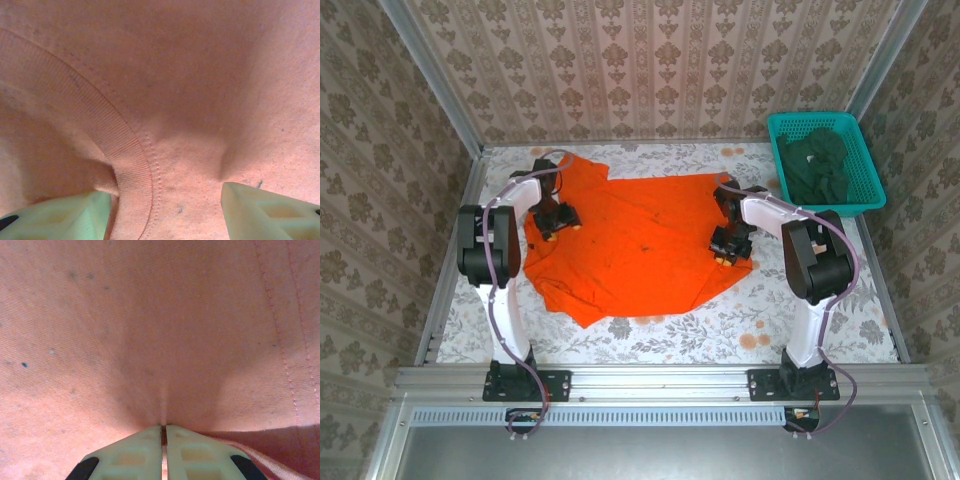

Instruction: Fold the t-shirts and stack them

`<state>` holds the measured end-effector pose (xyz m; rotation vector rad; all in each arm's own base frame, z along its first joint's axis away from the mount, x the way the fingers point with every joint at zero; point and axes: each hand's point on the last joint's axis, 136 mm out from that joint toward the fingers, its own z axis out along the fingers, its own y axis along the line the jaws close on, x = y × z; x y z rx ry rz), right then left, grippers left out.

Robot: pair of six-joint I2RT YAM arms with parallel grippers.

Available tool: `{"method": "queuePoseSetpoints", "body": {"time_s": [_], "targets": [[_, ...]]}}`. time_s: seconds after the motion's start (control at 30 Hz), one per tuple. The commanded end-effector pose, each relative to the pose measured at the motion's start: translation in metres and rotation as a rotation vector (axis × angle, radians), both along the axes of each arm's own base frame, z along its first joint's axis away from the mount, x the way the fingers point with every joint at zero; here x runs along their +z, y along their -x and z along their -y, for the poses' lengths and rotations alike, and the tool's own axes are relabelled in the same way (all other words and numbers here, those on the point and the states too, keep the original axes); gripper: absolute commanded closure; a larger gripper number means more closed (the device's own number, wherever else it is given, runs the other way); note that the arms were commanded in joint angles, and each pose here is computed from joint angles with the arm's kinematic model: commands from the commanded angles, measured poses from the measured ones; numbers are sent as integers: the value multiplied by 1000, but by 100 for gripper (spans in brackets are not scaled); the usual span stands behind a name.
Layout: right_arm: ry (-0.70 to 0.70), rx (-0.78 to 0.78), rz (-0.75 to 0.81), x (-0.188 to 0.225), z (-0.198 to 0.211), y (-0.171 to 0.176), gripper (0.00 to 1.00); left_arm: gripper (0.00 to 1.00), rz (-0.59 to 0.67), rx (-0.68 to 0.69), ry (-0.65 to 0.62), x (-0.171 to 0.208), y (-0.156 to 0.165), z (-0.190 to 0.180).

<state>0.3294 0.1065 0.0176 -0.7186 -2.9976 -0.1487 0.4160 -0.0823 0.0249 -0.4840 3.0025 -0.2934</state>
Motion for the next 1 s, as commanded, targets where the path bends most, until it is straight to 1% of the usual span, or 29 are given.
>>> {"method": "queuePoseSetpoints", "body": {"time_s": [0.0,0.13,0.27,0.43,0.53,0.67,0.73,0.8,0.83,0.9,0.97], "targets": [[20,21,11,11,8,9,90,38,-20,13,-24,-10,-3,-4],[-11,39,42,24,6,17,94,38,-20,23,-26,-12,-6,-5],[-57,70,46,36,3,33,94,38,-21,31,-27,-14,-8,-5],[-106,108,45,49,4,71,94,38,-23,47,-21,-17,-12,-4],[-127,100,22,45,7,97,94,38,-19,55,-17,-17,-16,-3],[-110,61,-23,38,18,130,96,38,-18,55,-10,-14,-17,0],[-85,4,-26,36,29,144,96,38,-11,53,-10,-10,-17,0],[-73,-73,-24,33,38,155,92,38,-8,52,-8,-7,-16,1],[-73,-126,-24,30,43,160,86,38,-7,51,-5,-5,-15,1],[-107,-242,-8,24,51,165,69,37,-5,47,3,-2,-14,3],[-116,-352,33,26,65,162,61,34,6,38,11,4,-13,6]]}}
